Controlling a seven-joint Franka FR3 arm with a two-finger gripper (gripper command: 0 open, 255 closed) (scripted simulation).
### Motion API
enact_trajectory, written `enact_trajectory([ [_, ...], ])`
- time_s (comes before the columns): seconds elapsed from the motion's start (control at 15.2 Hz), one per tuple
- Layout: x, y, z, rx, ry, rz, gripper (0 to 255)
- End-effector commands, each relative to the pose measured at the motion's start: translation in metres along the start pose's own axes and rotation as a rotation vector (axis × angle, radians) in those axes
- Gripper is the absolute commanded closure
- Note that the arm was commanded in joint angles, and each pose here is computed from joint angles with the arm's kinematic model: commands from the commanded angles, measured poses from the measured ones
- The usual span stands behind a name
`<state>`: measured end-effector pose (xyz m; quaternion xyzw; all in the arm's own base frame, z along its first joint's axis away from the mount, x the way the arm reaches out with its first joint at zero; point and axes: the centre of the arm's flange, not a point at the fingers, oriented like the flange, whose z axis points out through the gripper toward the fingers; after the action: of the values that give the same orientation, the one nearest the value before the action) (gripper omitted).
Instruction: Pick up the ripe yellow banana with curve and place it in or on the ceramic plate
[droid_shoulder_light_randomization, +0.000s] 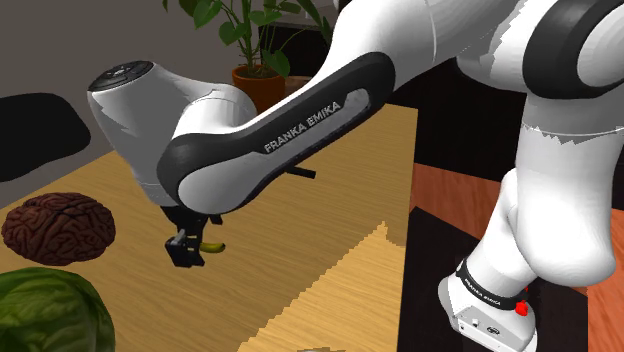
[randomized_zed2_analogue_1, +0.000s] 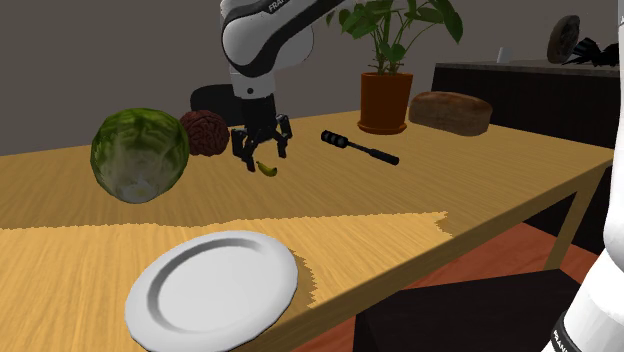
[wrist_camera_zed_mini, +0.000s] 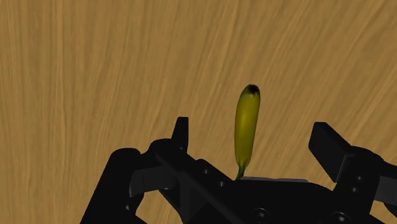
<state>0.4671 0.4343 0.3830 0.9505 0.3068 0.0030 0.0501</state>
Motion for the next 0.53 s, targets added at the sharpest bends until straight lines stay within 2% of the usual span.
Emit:
enact_trajectory([
  [0.0,0.0014,-0.0004,0.0097,0.000,0.000,0.000,0],
  [0.46,0.0014,-0.0004,0.0180,0.000,0.000,0.000,0],
])
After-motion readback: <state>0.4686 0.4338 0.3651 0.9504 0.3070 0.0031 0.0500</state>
